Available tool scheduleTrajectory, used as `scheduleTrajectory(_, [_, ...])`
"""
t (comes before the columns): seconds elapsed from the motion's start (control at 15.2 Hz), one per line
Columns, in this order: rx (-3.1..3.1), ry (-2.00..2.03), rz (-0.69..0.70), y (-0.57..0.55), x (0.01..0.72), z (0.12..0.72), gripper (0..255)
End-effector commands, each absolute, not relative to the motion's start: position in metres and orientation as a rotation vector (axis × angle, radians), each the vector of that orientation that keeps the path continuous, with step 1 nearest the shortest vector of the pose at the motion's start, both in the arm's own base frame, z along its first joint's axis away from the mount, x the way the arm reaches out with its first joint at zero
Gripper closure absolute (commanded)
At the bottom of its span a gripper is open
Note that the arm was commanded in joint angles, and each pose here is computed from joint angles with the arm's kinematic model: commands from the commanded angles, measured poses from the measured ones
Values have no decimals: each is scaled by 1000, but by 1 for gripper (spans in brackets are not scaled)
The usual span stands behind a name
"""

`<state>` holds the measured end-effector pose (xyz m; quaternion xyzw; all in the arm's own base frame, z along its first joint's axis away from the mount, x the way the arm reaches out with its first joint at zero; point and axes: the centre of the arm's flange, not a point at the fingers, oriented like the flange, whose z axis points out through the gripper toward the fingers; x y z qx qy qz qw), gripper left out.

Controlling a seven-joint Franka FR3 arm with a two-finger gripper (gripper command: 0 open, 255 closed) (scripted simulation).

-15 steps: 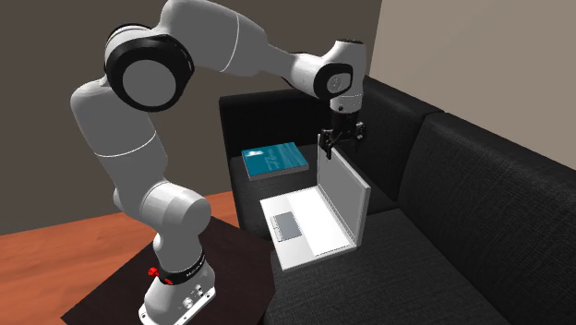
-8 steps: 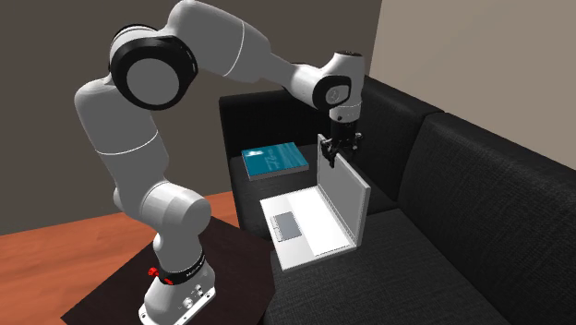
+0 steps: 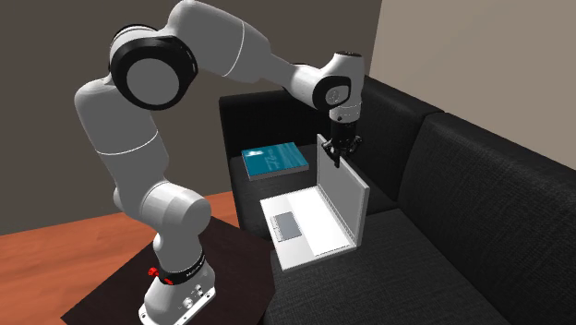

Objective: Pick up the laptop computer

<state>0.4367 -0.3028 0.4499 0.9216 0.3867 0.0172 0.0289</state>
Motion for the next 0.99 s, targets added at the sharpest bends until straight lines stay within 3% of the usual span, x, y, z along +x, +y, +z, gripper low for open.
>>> scheduleTrajectory(0.0, [2844,1193,51,-302,437,450,255])
scheduleTrajectory(0.92, [2844,1193,51,-302,437,524,255])
